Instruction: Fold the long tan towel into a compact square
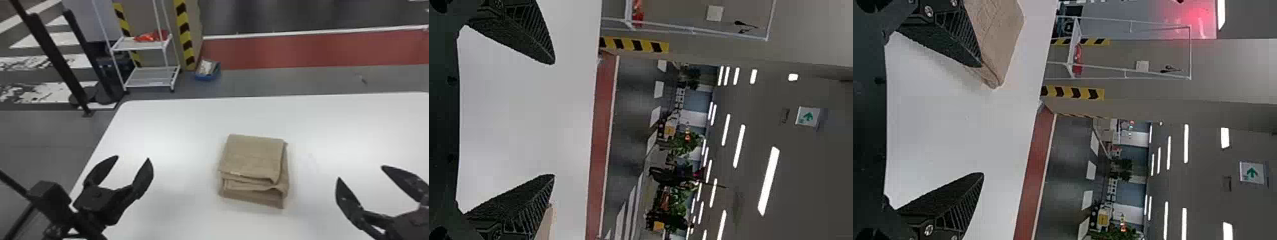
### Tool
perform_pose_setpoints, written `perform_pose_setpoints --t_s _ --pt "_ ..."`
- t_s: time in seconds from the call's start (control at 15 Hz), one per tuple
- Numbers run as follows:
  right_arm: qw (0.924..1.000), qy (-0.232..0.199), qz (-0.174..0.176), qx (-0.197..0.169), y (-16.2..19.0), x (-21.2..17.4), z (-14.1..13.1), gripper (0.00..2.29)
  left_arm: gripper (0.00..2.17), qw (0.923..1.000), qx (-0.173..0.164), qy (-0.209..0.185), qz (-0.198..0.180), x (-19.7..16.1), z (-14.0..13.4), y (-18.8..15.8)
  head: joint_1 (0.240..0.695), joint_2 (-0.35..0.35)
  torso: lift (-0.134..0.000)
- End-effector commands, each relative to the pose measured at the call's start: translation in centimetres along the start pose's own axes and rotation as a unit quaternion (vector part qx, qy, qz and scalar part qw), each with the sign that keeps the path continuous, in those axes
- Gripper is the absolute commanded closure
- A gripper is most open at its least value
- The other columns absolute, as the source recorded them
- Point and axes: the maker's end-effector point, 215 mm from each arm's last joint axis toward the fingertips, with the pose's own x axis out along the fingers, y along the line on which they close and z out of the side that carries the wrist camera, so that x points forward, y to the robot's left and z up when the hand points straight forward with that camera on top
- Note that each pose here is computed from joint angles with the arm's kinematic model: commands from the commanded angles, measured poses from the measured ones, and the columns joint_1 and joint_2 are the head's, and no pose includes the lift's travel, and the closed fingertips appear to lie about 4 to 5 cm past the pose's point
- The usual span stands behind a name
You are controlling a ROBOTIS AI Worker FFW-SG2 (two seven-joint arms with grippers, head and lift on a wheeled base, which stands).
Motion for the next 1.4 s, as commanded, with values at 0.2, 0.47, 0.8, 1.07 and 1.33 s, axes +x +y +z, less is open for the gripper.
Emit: perform_pose_setpoints --t_s 0.2,0.47,0.8,1.07,1.33 --pt "0.9992 -0.04 0.007 -0.003 1.8 -1.1 2.0 0.12 0.08 0.9991 0.039 0.003 -0.017 -1.4 -1.7 -1.5 0.695 0.188 -0.125" --pt "0.9988 -0.05 0.0 0.0 1.9 -1.2 2.5 0.12 0.08 0.9989 0.038 0.008 -0.026 -1.5 -2.1 -2.6 0.695 0.178 -0.125" --pt "0.9987 -0.051 -0.007 0.003 1.6 -1.2 2.5 0.12 0.08 0.9992 0.028 0.018 -0.023 -1.3 -2.7 -2.4 0.695 0.172 -0.125" --pt "0.9986 -0.051 -0.006 0.003 1.8 -1.2 2.4 0.12 0.09 0.9994 0.027 0.011 0.018 -1.2 -2.4 -1.8 0.695 0.177 -0.125" --pt "0.9977 -0.067 -0.006 0.007 1.7 -1.3 3.0 0.12 0.08 0.9957 0.039 0.021 0.081 -1.4 -3.0 -1.8 0.695 0.206 -0.125"
